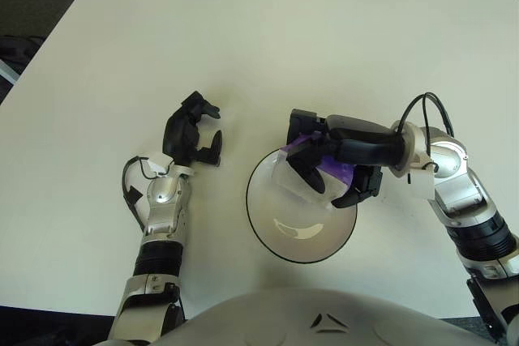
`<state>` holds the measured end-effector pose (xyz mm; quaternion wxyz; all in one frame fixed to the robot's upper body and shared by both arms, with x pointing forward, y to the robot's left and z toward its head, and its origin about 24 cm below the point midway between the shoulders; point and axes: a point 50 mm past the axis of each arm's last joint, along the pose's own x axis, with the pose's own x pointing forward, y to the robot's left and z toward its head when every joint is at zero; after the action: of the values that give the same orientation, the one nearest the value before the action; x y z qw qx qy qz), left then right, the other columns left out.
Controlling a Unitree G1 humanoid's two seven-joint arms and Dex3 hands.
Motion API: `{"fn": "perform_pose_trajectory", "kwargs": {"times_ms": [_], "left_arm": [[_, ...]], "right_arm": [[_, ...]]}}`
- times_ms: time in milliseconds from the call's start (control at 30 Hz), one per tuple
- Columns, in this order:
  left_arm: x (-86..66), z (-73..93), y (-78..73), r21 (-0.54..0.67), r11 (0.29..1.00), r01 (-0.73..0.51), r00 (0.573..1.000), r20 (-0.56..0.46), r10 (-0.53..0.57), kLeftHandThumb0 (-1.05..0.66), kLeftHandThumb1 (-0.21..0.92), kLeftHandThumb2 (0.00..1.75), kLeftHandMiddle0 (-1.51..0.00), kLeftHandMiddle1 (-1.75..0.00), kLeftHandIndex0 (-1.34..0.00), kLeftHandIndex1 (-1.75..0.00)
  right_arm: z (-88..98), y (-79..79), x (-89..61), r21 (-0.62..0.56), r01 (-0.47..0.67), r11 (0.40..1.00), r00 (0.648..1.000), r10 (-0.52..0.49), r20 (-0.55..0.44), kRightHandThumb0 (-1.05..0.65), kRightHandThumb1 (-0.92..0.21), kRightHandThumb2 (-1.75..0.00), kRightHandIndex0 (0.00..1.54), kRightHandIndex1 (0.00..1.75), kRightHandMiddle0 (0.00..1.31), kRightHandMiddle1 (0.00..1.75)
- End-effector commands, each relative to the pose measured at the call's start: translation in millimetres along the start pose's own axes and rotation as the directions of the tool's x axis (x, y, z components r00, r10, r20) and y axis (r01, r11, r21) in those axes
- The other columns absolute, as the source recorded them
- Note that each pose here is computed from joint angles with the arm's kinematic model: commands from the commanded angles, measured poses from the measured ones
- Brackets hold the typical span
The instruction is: Put the tissue paper into the plate.
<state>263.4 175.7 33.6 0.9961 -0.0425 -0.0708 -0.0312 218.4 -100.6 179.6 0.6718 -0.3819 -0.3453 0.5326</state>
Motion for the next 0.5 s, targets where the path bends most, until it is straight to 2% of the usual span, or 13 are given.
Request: {"fn": "perform_pose_trajectory", "kwargs": {"times_ms": [0, 33, 67, 100, 133, 167, 233, 267, 300, 333, 367, 433, 467], "left_arm": [[-24.9, -31.5, -0.4, -0.029, 0.999, -0.042, 0.987, -0.157, 0.037, -0.01, -0.1, 1.75, -0.91, -1.75, -0.76, -1.63], [-24.9, -31.4, -0.7, -0.029, 0.998, -0.048, 0.986, -0.16, 0.043, -0.01, -0.1, 1.75, -0.91, -1.75, -0.76, -1.63], [-24.9, -31.3, -0.9, -0.028, 0.998, -0.052, 0.986, -0.161, 0.047, -0.01, -0.09, 1.75, -0.91, -1.75, -0.76, -1.63], [-24.9, -31.2, -1.3, -0.029, 0.998, -0.055, 0.986, -0.161, 0.05, -0.01, -0.09, 1.75, -0.91, -1.75, -0.76, -1.63], [-25.0, -31.1, -1.5, -0.03, 0.998, -0.057, 0.986, -0.162, 0.051, -0.01, -0.09, 1.75, -0.91, -1.75, -0.76, -1.63], [-25.0, -31.1, -1.6, -0.03, 0.998, -0.057, 0.985, -0.162, 0.052, -0.01, -0.09, 1.75, -0.91, -1.75, -0.76, -1.62], [-24.9, -31.2, -2.1, -0.031, 0.998, -0.056, 0.986, -0.161, 0.05, -0.01, -0.1, 1.75, -0.91, -1.75, -0.76, -1.62], [-24.7, -31.3, -2.4, -0.031, 0.998, -0.055, 0.986, -0.16, 0.049, -0.01, -0.1, 1.75, -0.91, -1.75, -0.76, -1.62], [-23.9, -33.3, -2.3, -0.032, 0.998, -0.054, 0.985, -0.164, 0.048, -0.01, -0.1, 1.75, -0.91, -1.75, -0.76, -1.61], [-23.5, -34.7, -2.1, -0.032, 0.998, -0.053, 0.985, -0.166, 0.047, -0.01, -0.1, 1.75, -0.91, -1.75, -0.77, -1.61], [-23.5, -35.4, -1.7, -0.034, 0.998, -0.052, 0.985, -0.167, 0.046, -0.01, -0.1, 1.75, -0.91, -1.75, -0.78, -1.6], [-24.0, -35.3, -1.0, -0.034, 0.998, -0.049, 0.986, -0.163, 0.043, -0.01, -0.1, 1.75, -0.91, -1.75, -0.78, -1.6], [-24.3, -35.2, -0.8, -0.034, 0.998, -0.047, 0.986, -0.161, 0.041, -0.01, -0.1, 1.74, -0.91, -1.75, -0.78, -1.6]], "right_arm": [[2.8, 0.2, 0.1, -0.039, 0.054, 0.998, 0.998, -0.055, -0.023, -0.07, -0.28, -1.3, 0.64, 1.75, 0.63, 1.55], [2.7, 0.3, 0.0, -0.034, 0.069, 0.997, 0.997, -0.07, -0.029, -0.06, -0.34, -1.21, 0.56, 1.75, 0.61, 1.53], [2.7, 0.4, 0.1, -0.031, 0.079, 0.996, 0.996, -0.08, -0.032, -0.12, -0.44, -1.1, 0.4, 1.75, 0.54, 1.56], [2.8, 0.7, 0.2, -0.026, 0.093, 0.995, 0.995, -0.094, -0.03, -0.22, -0.51, -1.03, 0.26, 1.75, 0.48, 1.63], [2.9, 0.9, 0.4, -0.022, 0.103, 0.994, 0.994, -0.103, -0.028, -0.41, -0.56, -0.99, 0.16, 1.73, 0.31, 1.61], [3.0, 1.1, 0.5, -0.021, 0.108, 0.994, 0.994, -0.109, -0.027, -0.54, -0.59, -0.96, 0.1, 1.72, 0.2, 1.6], [3.2, 1.6, 0.7, -0.018, 0.121, 0.993, 0.992, -0.121, -0.019, -0.65, -0.63, -0.92, 0.05, 1.65, 0.1, 1.46], [3.2, 1.9, 0.7, -0.019, 0.124, 0.992, 0.992, -0.125, -0.014, -0.65, -0.63, -0.92, 0.05, 1.65, 0.1, 1.46], [2.9, 2.3, 0.7, -0.022, 0.131, 0.991, 0.991, -0.131, -0.004, -0.76, -0.74, -0.86, 0.03, 1.17, 0.06, 1.09], [2.7, 2.6, 0.7, -0.025, 0.136, 0.99, 0.991, -0.136, 0.002, -0.8, -0.77, -0.84, 0.03, 0.93, 0.05, 0.92], [2.0, 2.8, 0.4, -0.029, 0.136, 0.99, 0.991, -0.136, 0.007, -0.85, -0.83, -0.82, 0.02, 0.6, 0.03, 0.68], [-0.1, 3.4, -0.2, -0.037, 0.132, 0.991, 0.991, -0.131, 0.012, -0.92, -0.88, -0.79, 0.01, 0.24, 0.01, 0.38], [-1.3, 3.7, -0.5, -0.041, 0.129, 0.991, 0.992, -0.128, 0.014, -0.94, -0.89, -0.78, 0.0, 0.19, 0.01, 0.31]]}}
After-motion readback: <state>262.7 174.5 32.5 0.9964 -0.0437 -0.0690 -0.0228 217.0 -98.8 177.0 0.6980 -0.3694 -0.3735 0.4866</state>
